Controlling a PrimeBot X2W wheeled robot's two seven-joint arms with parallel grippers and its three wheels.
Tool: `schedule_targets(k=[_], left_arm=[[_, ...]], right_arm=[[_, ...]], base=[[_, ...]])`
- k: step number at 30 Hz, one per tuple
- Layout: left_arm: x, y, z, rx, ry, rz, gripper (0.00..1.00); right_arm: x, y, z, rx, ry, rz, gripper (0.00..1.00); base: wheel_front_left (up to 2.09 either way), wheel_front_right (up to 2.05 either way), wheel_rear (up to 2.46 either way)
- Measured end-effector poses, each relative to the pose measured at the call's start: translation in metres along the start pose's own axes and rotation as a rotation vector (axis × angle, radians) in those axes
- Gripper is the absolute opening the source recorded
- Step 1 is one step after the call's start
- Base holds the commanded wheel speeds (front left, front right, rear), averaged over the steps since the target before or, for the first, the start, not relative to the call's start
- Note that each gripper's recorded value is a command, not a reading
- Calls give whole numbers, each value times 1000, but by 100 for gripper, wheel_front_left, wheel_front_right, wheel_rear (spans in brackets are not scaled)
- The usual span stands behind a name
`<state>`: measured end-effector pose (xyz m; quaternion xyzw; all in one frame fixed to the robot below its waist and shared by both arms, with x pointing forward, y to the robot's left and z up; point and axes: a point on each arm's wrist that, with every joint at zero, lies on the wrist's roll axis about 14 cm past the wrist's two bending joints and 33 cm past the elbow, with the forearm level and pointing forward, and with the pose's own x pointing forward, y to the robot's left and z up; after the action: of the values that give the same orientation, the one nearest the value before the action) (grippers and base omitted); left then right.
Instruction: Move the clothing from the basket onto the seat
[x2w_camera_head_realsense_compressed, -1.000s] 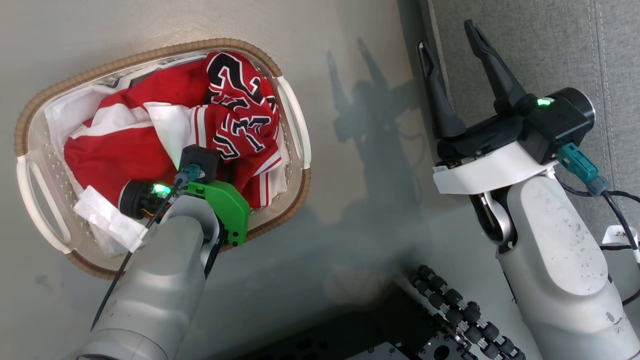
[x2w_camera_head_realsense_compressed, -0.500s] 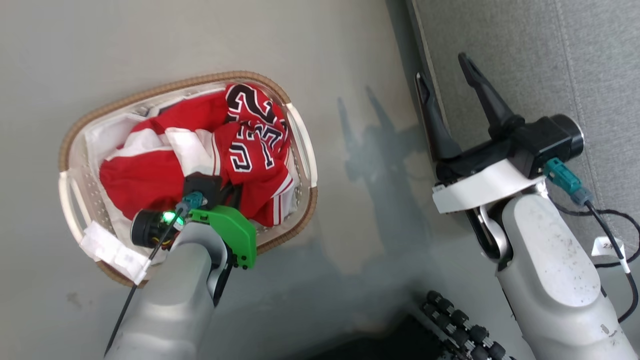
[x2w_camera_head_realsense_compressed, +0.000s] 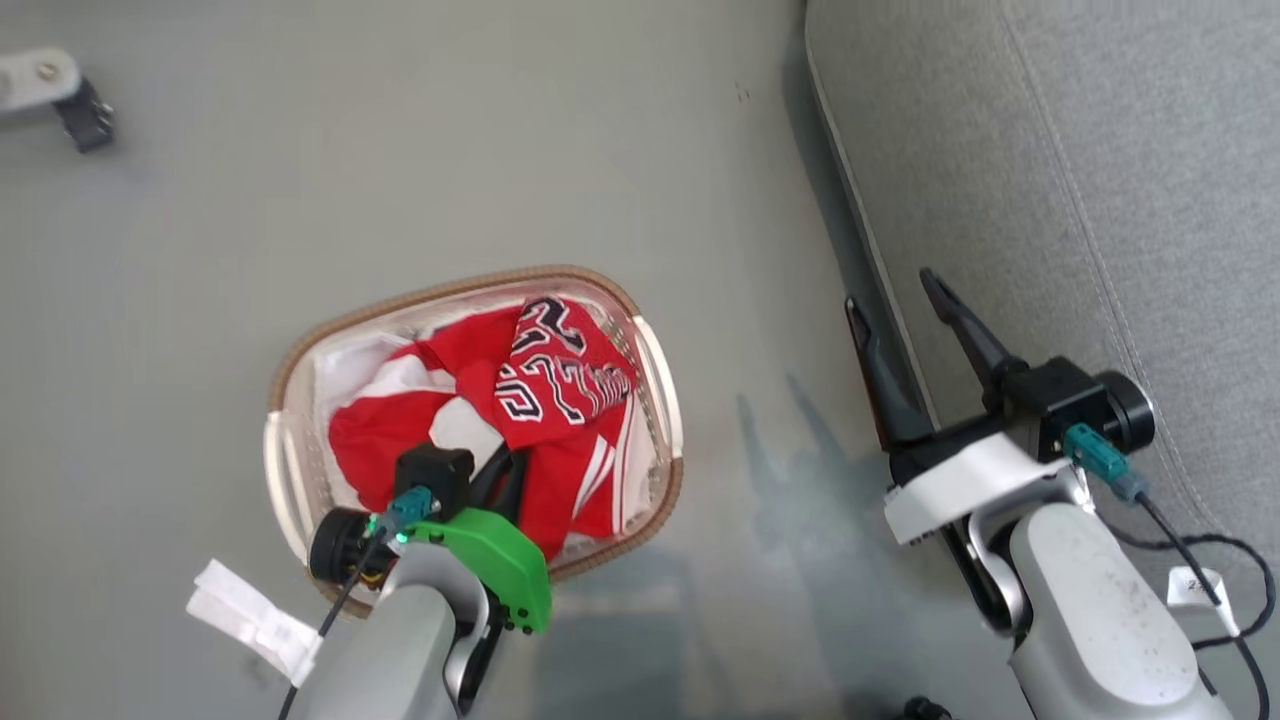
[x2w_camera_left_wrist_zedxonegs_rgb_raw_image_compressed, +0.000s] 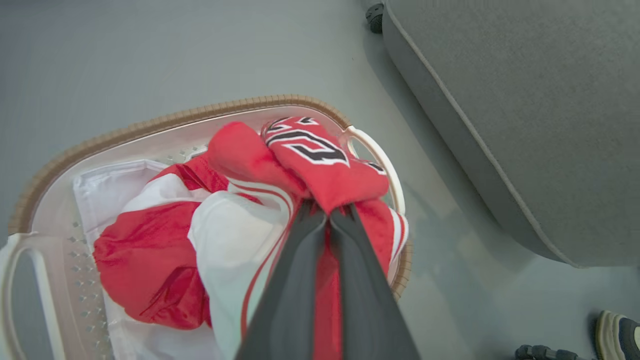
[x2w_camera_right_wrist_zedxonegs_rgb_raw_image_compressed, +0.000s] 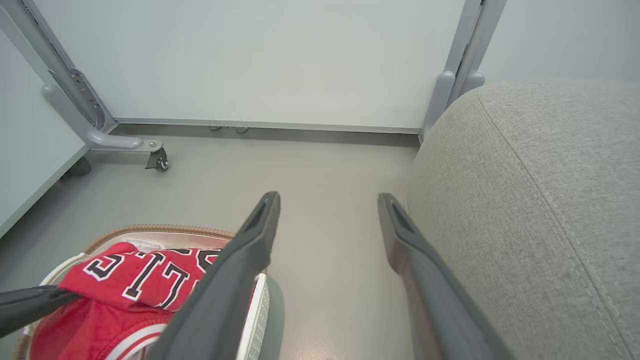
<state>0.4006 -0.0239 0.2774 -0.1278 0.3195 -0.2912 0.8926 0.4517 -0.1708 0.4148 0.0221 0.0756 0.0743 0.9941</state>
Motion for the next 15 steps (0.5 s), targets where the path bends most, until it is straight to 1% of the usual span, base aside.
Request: schedule_targets(k=[4, 8, 15], left_arm=[[-19, -5, 23, 13, -78, 11, 0], [-38, -11, 53, 53, -177, 21, 0], [-69, -31, 120, 137, -384, 5, 0]], right_arm=[[-11, 9, 7, 10, -11, 15, 100], [-22, 25, 12, 20, -22, 50, 100], [-36, 44, 30, 20, -68, 88, 100]], base=[[0, 0, 0], [0, 0, 0], [0, 0, 0]])
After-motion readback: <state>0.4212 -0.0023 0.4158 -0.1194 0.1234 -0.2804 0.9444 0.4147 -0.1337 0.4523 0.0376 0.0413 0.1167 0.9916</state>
